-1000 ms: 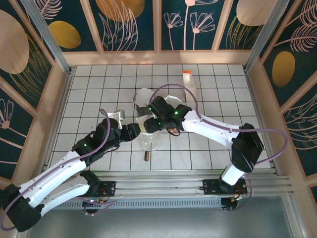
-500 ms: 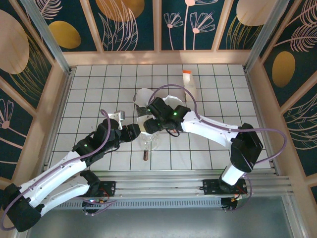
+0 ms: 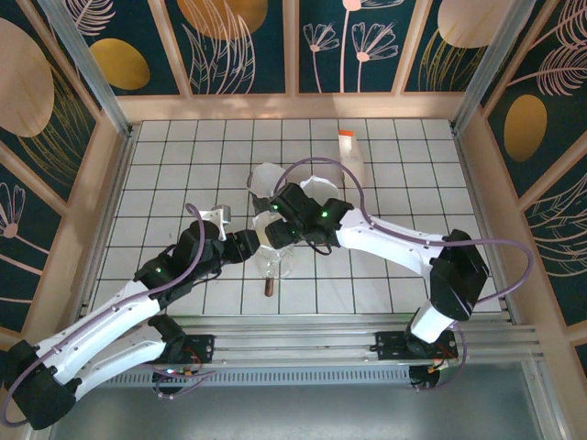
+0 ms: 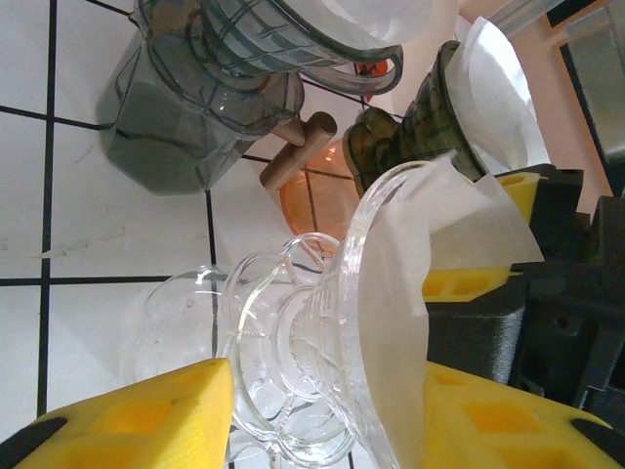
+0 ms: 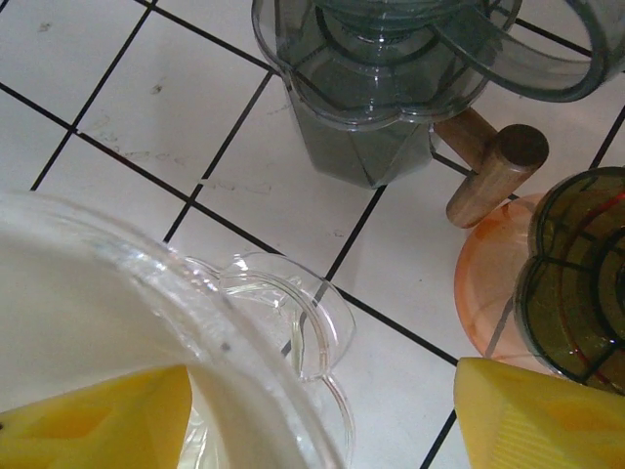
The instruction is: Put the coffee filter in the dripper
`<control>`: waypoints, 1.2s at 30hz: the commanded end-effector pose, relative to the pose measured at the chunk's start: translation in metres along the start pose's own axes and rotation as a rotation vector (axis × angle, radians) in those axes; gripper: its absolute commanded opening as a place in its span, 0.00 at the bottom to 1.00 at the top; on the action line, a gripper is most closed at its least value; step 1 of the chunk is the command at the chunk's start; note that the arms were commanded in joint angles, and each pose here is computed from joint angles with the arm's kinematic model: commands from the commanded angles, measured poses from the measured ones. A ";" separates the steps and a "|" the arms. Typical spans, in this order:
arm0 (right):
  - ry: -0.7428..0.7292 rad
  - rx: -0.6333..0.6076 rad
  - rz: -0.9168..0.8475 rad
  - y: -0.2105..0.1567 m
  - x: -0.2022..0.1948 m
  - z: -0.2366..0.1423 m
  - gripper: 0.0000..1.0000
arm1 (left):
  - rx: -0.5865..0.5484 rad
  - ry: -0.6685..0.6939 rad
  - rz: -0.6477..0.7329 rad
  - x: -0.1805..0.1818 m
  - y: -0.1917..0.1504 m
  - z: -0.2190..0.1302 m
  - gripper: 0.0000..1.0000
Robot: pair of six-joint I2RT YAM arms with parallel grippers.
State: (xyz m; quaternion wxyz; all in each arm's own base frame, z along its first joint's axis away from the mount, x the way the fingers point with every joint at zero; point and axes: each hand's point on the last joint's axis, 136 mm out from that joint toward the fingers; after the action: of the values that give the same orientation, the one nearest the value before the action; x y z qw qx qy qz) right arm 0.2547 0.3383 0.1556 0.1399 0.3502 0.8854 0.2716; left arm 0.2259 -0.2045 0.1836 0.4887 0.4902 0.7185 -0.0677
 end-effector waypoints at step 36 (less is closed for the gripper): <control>-0.067 -0.235 0.123 0.020 -0.021 -0.067 0.62 | -0.008 -0.003 -0.004 0.004 0.000 -0.002 0.51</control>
State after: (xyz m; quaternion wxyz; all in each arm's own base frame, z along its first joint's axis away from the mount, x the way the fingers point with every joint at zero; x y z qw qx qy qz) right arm 0.2534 0.3053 0.2072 0.1898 0.3978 0.8315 0.3381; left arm 0.2249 -0.2038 0.1836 0.4905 0.4895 0.7177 -0.0685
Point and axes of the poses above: each hand's point on the last joint's axis, 136 mm out from that joint toward the fingers, its own z axis out along the fingers, its own x axis along the line the jaws close on, y = z × x, and after that the axes turned 14 degrees about -z, right-handed
